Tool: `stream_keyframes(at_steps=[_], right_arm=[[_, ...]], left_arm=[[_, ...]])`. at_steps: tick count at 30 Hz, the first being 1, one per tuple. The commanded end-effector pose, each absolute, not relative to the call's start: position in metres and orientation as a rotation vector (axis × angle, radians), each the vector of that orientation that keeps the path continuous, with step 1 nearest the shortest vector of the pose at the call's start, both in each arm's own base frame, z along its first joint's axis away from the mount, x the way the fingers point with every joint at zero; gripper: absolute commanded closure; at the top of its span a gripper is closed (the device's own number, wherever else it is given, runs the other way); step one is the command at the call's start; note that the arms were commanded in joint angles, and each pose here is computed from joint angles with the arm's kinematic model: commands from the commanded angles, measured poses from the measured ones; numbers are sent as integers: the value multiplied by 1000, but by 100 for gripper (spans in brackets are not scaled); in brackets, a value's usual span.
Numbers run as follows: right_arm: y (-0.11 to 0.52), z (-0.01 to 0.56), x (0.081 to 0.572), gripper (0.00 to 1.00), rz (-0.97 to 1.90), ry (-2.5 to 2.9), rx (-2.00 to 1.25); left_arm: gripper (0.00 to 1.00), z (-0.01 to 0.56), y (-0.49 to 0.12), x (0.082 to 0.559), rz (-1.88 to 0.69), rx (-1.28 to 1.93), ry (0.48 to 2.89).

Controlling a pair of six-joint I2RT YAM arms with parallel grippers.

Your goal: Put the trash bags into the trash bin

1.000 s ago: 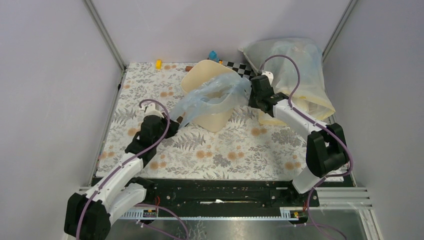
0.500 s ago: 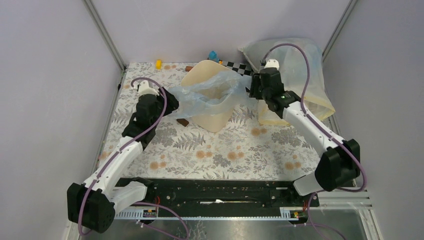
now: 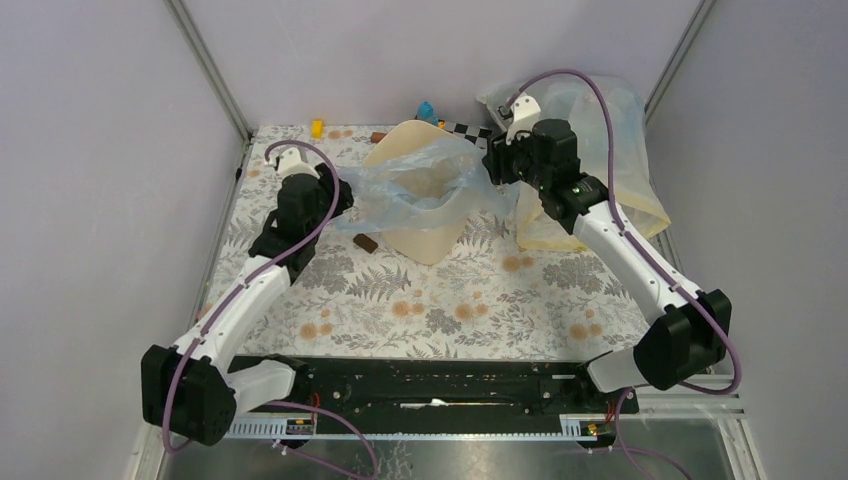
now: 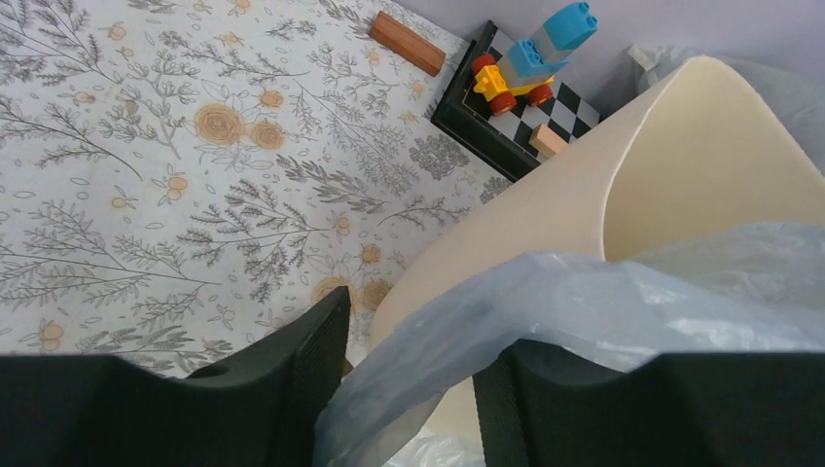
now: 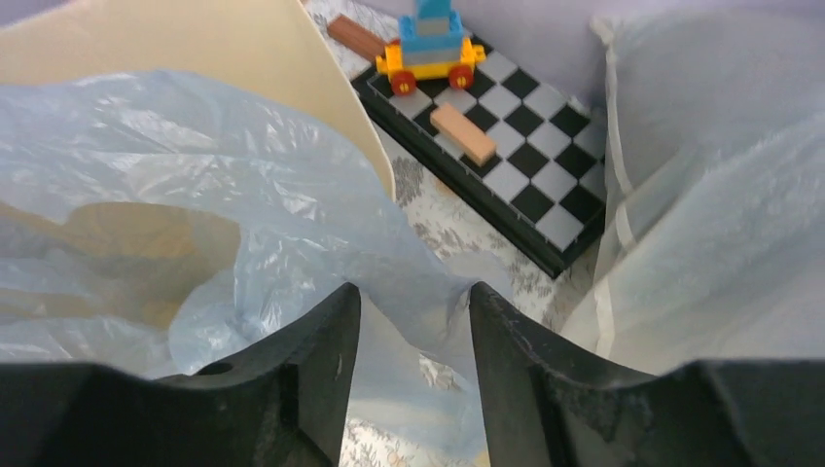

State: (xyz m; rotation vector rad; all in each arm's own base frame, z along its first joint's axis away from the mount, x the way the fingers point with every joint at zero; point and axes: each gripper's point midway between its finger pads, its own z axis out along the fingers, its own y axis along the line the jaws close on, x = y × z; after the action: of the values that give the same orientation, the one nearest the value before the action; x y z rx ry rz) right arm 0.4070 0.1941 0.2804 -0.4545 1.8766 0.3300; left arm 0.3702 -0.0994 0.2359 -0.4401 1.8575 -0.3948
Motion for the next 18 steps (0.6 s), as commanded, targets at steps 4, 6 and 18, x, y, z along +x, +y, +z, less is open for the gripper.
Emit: stream_keyframes(at_steps=[4, 6, 18], right_arm=[[218, 333, 425, 75, 364, 1707, -613], [220, 336, 427, 89, 368, 1702, -615], [219, 336, 471, 100, 328, 1774, -461]], left_arm=[[79, 271, -99, 391, -391, -421, 1760], [90, 274, -99, 394, -386, -410, 1752], [100, 262, -101, 431, -342, -394, 1864]])
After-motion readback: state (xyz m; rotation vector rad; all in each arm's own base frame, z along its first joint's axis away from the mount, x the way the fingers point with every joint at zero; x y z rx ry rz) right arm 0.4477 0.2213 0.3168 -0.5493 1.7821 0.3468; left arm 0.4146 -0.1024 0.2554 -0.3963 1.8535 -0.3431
